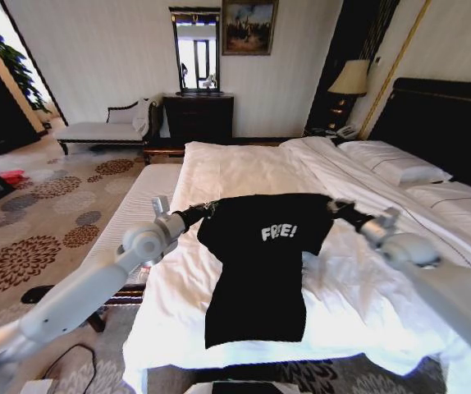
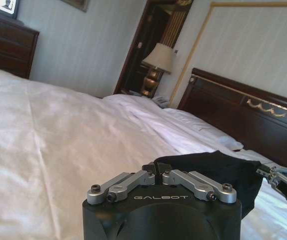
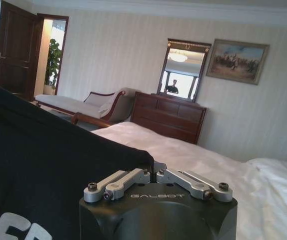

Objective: Fold the clothes on the bed.

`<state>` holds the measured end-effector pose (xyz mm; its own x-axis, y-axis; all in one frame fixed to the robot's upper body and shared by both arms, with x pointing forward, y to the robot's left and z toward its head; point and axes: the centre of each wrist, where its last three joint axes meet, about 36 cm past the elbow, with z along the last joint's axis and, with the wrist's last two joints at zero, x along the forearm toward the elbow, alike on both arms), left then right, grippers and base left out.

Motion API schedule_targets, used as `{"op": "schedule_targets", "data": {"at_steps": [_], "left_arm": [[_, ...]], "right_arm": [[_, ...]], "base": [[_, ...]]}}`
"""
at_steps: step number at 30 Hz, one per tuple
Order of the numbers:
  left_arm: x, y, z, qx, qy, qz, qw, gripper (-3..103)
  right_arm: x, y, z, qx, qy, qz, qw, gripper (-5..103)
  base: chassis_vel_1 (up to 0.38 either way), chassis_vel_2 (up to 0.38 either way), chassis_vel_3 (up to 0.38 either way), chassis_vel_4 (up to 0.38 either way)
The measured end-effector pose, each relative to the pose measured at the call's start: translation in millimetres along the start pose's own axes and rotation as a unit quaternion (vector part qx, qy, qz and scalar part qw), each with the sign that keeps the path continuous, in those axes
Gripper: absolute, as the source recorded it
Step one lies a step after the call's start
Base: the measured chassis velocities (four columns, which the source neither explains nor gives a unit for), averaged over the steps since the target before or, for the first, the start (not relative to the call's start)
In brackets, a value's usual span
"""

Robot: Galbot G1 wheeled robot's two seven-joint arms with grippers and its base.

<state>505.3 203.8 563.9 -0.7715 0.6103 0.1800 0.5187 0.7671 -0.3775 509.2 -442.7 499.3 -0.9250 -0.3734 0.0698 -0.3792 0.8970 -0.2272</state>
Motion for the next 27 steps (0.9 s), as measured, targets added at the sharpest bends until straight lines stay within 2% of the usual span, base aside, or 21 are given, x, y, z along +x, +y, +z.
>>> {"op": "schedule_targets", "data": {"at_steps": [3, 5, 7, 8, 11, 13, 14, 18, 22, 27], "left_arm": [[-32, 15.7, 13, -0.002, 0.011, -0.013, 0.9999, 1], [-38, 18.5, 15, -0.002, 0.013, -0.016, 0.9998, 1], [-59, 28.2, 22, 0.0, 0.018, -0.023, 0.9996, 1], [-59, 28.2, 22, 0.0, 0.018, -0.023, 0.9996, 1], [-94, 36.1, 30, -0.003, 0.023, -0.027, 0.9994, 1], [-99, 37.2, 30, -0.003, 0.023, -0.029, 0.9993, 1], [-111, 40.7, 31, 0.0, 0.024, -0.033, 0.9992, 1], [-130, 53.2, 34, -0.002, 0.03, -0.046, 0.9985, 1], [-152, 82.3, 43, -0.013, 0.04, -0.078, 0.9961, 1], [-169, 92.9, 49, -0.021, 0.04, -0.1, 0.9939, 1]], "right_arm": [[-32, 4, 23, 0.001, 0.004, -0.002, 1.0, 1], [-37, 5, 26, 0.0, 0.005, -0.004, 1.0, 1], [-56, 11, 38, -0.003, 0.007, -0.007, 1.0, 1], [-56, 11, 38, -0.003, 0.007, -0.007, 1.0, 1], [-81, 19, 65, -0.006, 0.021, -0.009, 1.0, 1], [-86, 20, 69, -0.007, 0.023, -0.009, 1.0, 1], [-95, 22, 79, -0.009, 0.029, -0.008, 1.0, 1], [-111, 20, 94, -0.01, 0.039, -0.001, 0.999, 1], [-144, 9, 102, -0.004, 0.04, 0.016, 0.999, 1], [-166, 1, 111, 0.002, 0.043, 0.03, 0.999, 1]], "base": [[0.0, 0.0, 0.0, 0.0], [0.0, 0.0, 0.0, 0.0], [0.0, 0.0, 0.0, 0.0], [0.0, 0.0, 0.0, 0.0], [0.0, 0.0, 0.0, 0.0], [0.0, 0.0, 0.0, 0.0], [0.0, 0.0, 0.0, 0.0], [0.0, 0.0, 0.0, 0.0], [0.0, 0.0, 0.0, 0.0], [0.0, 0.0, 0.0, 0.0]]}}
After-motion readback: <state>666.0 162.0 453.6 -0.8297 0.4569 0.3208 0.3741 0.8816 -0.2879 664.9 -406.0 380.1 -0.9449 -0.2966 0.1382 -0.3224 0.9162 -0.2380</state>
